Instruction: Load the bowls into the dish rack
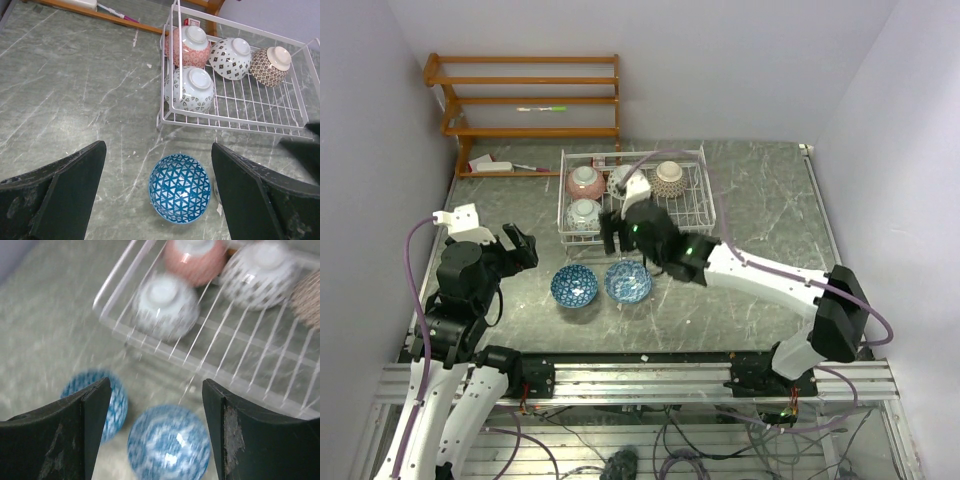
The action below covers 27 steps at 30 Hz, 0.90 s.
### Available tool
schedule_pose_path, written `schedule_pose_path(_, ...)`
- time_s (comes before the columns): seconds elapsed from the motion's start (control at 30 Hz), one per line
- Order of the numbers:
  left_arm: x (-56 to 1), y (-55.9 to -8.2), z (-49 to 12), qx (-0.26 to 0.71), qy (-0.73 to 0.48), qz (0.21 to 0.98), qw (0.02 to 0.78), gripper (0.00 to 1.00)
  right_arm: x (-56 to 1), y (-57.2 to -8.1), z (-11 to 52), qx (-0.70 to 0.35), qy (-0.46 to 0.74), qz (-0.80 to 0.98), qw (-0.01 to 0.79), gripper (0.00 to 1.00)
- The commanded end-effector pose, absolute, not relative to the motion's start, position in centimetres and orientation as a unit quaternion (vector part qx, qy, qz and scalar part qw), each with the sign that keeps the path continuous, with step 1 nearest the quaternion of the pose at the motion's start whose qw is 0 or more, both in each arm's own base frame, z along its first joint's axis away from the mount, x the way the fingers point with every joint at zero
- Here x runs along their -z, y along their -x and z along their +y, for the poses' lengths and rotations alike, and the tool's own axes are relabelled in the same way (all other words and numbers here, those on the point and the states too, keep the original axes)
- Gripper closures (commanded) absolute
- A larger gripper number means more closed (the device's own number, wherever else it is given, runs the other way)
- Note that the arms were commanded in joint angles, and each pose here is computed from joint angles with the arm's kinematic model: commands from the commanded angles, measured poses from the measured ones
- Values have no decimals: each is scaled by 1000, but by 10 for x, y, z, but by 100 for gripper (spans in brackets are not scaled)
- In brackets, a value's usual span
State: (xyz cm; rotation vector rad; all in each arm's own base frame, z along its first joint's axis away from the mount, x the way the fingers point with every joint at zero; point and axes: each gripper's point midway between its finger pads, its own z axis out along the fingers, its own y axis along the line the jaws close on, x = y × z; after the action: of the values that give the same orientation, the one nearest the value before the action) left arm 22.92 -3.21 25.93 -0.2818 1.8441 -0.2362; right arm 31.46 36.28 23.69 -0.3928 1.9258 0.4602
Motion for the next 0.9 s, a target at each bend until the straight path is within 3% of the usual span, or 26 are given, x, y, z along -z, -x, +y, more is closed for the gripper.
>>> schedule_pose_path(0.0, -262, -230, -30, 102, 126, 788, 594, 2, -177, -250, 366, -164, 262, 828, 468, 27)
schedule_pose_path(0.2, -261, -231, -31, 101, 125, 790, 592, 2, -144, -209, 366, -155, 325, 825, 435, 35)
schedule_pose_path(0.4, -260, -230, -29, 99, 128, 789, 593, 2, -107, -206, 374, -137, 359, 831, 401, 39)
schedule_pose_path(0.53, -261, -231, -30, 100, 127, 789, 593, 2, -83, -200, 383, -141, 385, 832, 374, 48)
schedule_pose_path(0.87, -261, -231, -30, 101, 126, 790, 592, 2, -57, -201, 386, -128, 391, 838, 358, 53)
